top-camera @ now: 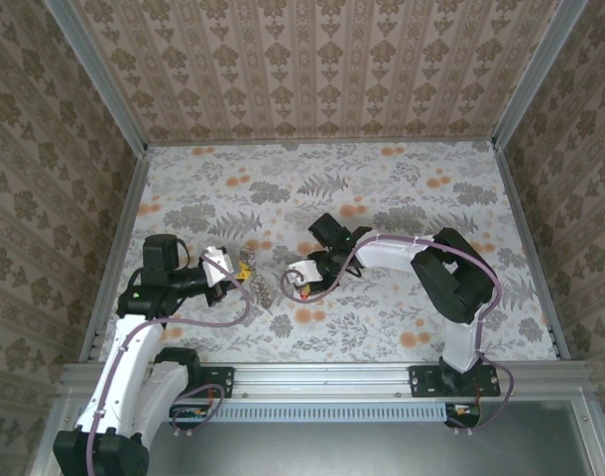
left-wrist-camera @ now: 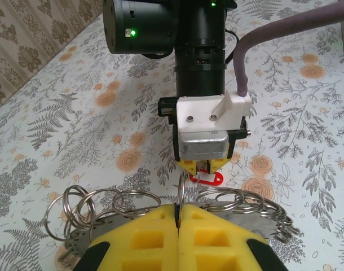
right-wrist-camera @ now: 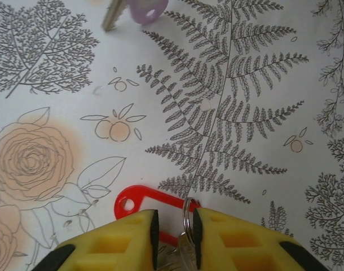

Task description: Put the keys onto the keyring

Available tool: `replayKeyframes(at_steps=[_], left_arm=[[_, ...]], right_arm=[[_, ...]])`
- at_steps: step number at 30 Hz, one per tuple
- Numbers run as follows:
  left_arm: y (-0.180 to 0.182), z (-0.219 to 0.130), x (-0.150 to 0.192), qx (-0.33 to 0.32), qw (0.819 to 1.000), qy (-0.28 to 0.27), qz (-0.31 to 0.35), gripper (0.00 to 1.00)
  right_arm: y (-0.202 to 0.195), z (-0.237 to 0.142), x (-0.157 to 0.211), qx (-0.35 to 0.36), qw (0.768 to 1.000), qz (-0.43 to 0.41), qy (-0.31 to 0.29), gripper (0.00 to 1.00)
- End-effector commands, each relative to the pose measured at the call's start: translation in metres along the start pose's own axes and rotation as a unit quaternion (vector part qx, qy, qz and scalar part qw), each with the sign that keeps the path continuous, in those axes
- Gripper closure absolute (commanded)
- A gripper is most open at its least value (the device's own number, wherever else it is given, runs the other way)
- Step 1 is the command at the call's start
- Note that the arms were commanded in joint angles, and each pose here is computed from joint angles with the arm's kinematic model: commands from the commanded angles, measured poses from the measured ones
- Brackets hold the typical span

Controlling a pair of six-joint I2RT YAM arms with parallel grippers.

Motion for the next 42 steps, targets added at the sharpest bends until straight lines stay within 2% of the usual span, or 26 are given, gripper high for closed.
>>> replayKeyframes(at_steps=[1,7,9,12,13,19,21,22,29,37,39,42], left_arm=[[0.001,-0.003,-0.004,-0.01,1.0,-0.014,0.01,1.0],[0.0,-0.003,-0.003,-0.012,1.0,-0.016,0.011,1.0],[0.0,-0.003,-0.003,-0.012,1.0,-0.018,0.012,1.0],[-0.001,-0.002,-0.003,-0.012,1.0,-0.021,0.011,1.0],[-0.001,-0.002,-0.003,-0.011,1.0,-0.022,0.011,1.0],[-0.002,-0.001,-0.001,-0.011,1.0,-0.022,0.015,1.0],[-0.001,0.0,-0.001,-0.012,1.0,-0.023,0.015,1.0],[-0.001,0.0,-0.001,-0.013,1.0,-0.023,0.015,1.0],[-0.002,0.0,0.0,-0.011,1.0,-0.023,0.013,1.0],[-0.004,0.0,0.001,-0.014,1.0,-0.023,0.011,1.0],[-0.003,0.0,0.001,-0.014,1.0,-0.024,0.011,1.0],[-0.003,0.001,0.001,-0.015,0.999,-0.026,0.012,1.0]], right_arm=[[-0.004,0.006,0.001,0.007,1.0,0.008,0.014,0.76],[-0.008,0.009,0.003,0.043,0.999,0.014,0.01,0.76],[-0.008,0.009,0.003,0.043,0.999,0.016,0.011,0.82],[-0.007,0.008,0.002,0.034,0.999,0.017,0.011,0.98],[-0.006,0.006,0.001,0.031,0.999,0.016,0.009,1.0],[0.002,-0.011,-0.002,0.036,0.999,0.033,-0.024,0.98],[0.002,-0.012,0.001,0.041,0.998,0.04,-0.021,0.81],[0.002,-0.011,0.003,0.044,0.998,0.041,-0.015,0.78],[0.001,-0.003,0.011,0.022,0.999,0.046,0.018,0.75],[0.0,0.001,0.012,0.024,0.998,0.049,0.021,0.76],[0.0,0.001,0.013,0.032,0.998,0.054,0.018,0.8],[0.001,-0.004,0.009,0.043,0.998,0.055,0.0,0.93]])
Point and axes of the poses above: each hand's point on the last joint's axis, 136 mm out from that joint toward the fingers, its own z axis out along the fingers, its own y axis along the line the jaws close on, x = y × z, the point moved 10 cm from there along -z, back along the fingers, and after that the axes turned 13 degrees about z, right-handed, at the moved point
